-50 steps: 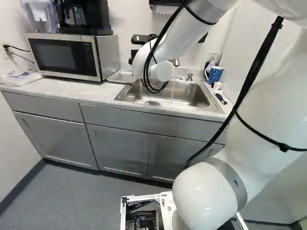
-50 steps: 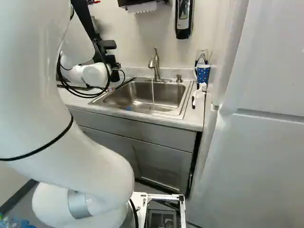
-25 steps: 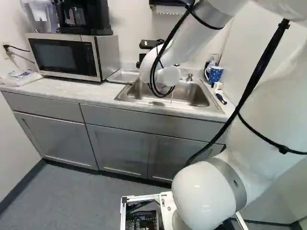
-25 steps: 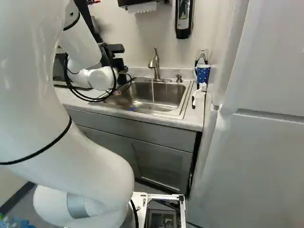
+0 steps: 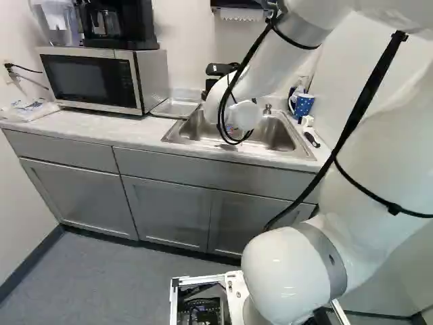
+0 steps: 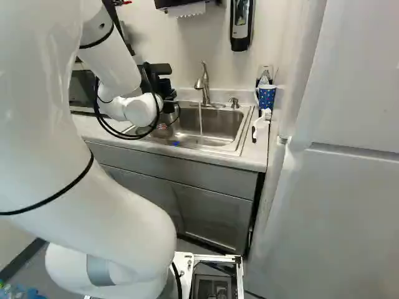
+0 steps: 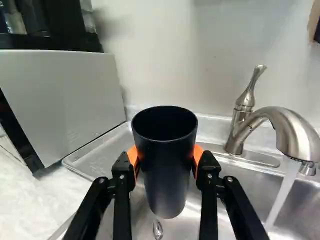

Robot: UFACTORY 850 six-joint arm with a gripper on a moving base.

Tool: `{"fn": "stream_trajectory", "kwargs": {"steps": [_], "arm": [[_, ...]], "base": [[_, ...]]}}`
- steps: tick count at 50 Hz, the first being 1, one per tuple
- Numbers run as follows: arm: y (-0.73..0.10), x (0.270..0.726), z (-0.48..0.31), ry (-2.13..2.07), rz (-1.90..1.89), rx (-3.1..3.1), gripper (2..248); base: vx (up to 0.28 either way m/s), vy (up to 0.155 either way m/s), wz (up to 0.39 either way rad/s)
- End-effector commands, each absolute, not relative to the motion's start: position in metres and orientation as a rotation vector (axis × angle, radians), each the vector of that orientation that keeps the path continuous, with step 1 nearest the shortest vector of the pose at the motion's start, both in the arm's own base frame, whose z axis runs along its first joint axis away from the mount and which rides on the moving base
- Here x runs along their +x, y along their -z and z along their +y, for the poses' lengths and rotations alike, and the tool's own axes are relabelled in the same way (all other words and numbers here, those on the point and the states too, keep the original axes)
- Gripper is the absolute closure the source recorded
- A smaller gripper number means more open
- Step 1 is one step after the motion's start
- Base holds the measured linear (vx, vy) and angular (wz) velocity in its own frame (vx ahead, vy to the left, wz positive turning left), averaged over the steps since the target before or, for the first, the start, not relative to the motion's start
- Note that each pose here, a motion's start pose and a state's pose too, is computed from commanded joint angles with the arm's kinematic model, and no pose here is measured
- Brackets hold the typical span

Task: Rinse the cup and place it in the tray

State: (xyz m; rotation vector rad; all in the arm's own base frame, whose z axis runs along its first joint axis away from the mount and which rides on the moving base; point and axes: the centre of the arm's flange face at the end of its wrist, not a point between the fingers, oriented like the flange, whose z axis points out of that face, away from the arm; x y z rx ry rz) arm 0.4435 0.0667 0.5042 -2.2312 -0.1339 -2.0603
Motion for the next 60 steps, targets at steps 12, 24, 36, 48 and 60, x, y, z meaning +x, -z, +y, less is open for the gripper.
{"fn": "stream_trajectory", "kwargs": {"steps": [12,24,36,48,60], "arm": [[-0.493,0.443,0.057,2.054,-0.111,-2.260,127],[-0.480,0.446,0.045,2.038,-0.084,-2.301,127],[-0.468,0.449,0.035,2.017,-0.058,-2.342,127],[-0.454,0.450,0.029,1.973,-0.043,-2.393,127],[-0.441,0.451,0.026,1.943,-0.036,-2.425,127]], "base": [[0.000,0.000,0.000],[0.000,0.000,0.000],[0.000,0.000,0.000],[0.000,0.000,0.000],[0.000,0.000,0.000]]}}
